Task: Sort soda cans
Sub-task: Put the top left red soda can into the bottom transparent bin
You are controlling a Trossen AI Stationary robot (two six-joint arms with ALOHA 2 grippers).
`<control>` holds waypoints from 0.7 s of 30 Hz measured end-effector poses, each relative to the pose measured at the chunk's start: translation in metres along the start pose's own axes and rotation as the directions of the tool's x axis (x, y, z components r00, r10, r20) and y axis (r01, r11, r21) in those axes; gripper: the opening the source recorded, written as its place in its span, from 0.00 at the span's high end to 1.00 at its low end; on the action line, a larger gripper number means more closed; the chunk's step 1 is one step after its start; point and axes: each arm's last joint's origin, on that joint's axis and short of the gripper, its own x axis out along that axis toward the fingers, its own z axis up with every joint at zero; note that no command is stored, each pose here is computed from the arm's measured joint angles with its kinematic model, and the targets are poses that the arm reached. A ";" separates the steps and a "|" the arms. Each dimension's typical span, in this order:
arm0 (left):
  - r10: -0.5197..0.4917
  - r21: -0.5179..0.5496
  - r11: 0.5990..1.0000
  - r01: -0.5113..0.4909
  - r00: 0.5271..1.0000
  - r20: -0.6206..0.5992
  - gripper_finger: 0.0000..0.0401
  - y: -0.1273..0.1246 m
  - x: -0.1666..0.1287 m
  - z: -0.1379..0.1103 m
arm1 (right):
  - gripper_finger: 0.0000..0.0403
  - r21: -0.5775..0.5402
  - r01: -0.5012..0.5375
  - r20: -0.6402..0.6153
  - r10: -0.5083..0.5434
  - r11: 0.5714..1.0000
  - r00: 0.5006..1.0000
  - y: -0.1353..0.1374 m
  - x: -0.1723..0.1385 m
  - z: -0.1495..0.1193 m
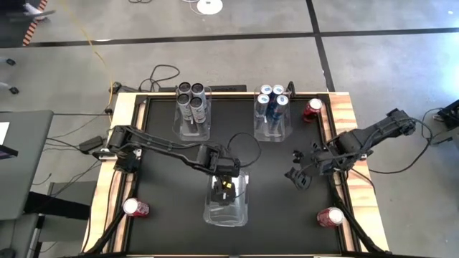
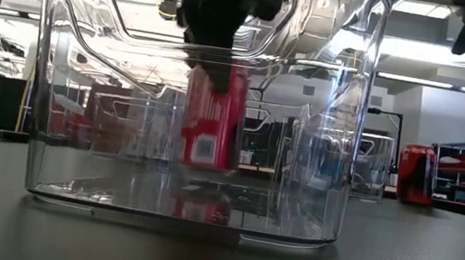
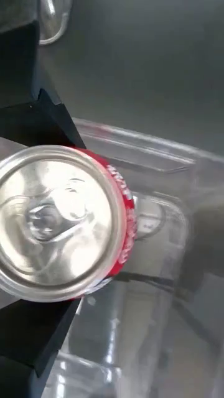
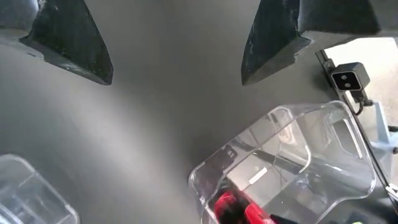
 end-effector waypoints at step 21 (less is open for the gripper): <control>-0.030 -0.022 0.999 0.030 1.000 -0.005 0.08 0.000 0.006 0.002 | 0.08 -0.035 -0.017 -0.053 0.015 0.999 0.998 0.005 0.000 -0.019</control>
